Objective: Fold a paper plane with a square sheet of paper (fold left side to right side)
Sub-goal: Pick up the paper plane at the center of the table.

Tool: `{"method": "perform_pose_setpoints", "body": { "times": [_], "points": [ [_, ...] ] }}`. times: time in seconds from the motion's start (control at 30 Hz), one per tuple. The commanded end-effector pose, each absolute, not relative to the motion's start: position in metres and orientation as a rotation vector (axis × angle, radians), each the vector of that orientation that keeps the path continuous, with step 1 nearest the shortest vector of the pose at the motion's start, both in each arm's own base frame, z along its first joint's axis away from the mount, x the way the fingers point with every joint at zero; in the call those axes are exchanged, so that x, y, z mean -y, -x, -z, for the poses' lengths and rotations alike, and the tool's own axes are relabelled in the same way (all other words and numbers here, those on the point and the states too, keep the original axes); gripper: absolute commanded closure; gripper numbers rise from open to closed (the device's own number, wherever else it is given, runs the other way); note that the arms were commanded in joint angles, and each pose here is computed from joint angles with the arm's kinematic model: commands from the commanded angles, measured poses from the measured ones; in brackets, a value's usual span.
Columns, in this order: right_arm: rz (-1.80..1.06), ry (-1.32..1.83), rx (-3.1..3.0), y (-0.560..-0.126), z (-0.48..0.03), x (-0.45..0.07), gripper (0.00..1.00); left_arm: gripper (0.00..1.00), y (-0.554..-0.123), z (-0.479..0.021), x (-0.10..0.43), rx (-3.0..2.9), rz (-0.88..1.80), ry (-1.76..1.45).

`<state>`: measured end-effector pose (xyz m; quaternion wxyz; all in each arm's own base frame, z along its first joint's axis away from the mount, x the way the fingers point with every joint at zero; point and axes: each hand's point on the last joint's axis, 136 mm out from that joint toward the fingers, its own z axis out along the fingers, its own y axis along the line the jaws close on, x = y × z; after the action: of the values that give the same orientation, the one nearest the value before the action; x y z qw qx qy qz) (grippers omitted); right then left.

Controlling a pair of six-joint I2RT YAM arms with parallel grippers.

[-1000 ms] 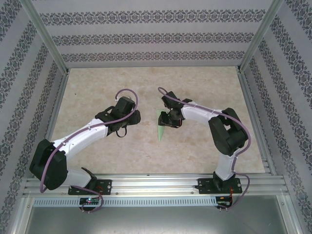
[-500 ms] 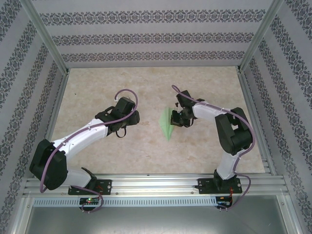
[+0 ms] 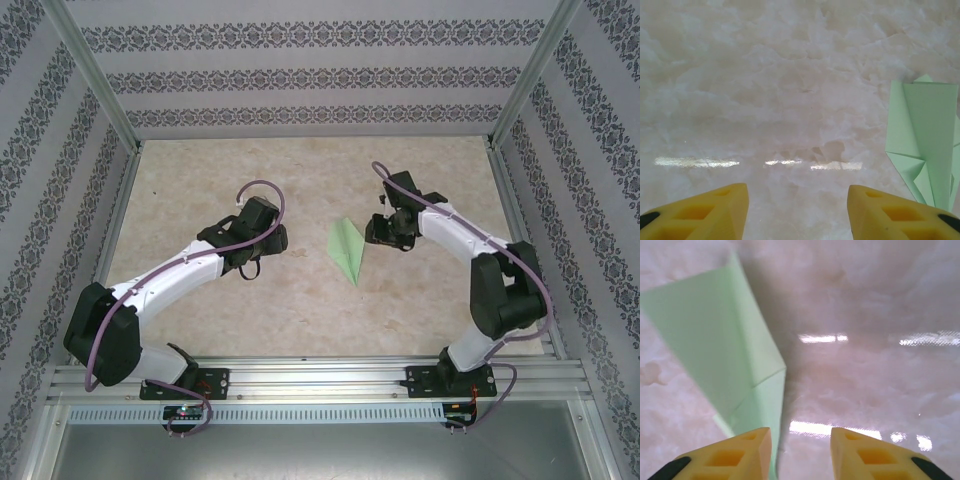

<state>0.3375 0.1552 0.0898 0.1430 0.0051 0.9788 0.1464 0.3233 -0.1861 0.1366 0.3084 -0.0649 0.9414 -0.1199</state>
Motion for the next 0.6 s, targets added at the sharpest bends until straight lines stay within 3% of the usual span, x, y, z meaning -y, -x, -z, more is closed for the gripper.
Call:
{"method": "perform_pose_setpoints", "body": {
  "times": [0.0,0.17,0.4,0.57],
  "points": [
    [-0.289,0.114,-2.790,-0.325,-0.115,-0.167,0.59,0.35,-0.330,-0.144,0.180,-2.463,0.272,0.186],
    [-0.211,0.286,-2.819,-0.307,-0.103,-0.209,0.52,0.20,-0.329,-0.142,0.173,-2.451,0.244,0.224],
    [0.014,0.392,-2.852,-0.310,-0.071,-0.220,0.40,0.00,-0.324,-0.143,0.160,-2.431,0.200,0.272],
    [0.066,0.501,-2.858,-0.311,-0.057,-0.232,0.36,0.00,-0.319,-0.140,0.157,-2.441,0.187,0.272]
  ]
}}
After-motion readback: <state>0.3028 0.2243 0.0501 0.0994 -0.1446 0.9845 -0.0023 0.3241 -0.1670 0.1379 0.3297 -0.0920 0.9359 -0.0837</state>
